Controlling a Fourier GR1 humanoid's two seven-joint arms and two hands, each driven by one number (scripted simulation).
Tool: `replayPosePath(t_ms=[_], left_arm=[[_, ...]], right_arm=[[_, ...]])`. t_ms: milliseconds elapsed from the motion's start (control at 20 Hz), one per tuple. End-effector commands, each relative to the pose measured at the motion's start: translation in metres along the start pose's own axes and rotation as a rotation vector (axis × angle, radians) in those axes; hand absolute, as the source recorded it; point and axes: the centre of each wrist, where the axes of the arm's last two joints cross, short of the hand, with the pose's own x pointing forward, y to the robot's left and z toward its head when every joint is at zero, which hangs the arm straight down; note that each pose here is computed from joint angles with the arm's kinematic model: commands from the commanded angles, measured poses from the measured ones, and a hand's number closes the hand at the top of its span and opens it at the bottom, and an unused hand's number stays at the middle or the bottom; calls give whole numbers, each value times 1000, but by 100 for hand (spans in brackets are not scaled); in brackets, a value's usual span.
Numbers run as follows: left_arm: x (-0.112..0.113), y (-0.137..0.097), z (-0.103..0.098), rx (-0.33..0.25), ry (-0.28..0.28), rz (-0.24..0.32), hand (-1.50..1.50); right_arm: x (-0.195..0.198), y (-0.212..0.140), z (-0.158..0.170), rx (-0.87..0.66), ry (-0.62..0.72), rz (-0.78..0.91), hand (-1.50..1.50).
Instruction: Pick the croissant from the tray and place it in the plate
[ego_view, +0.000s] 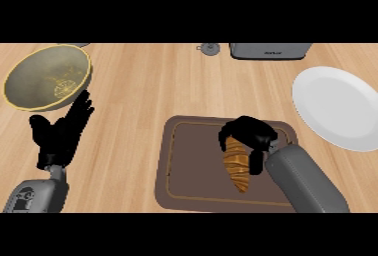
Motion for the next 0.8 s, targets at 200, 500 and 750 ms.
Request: replayPosePath(t_ms=[200,500,750], left_arm=[[-12,4,6,31,26,-7,0],[-13,4,9,38,21,7,0],[-4,15,3,43,6,12,0]], right_arm=[[-31,64,127,-20,-136,35,150],[-25,21,173,-446,-130,103,150],[-21,-13,210,-790,-65,115,150]])
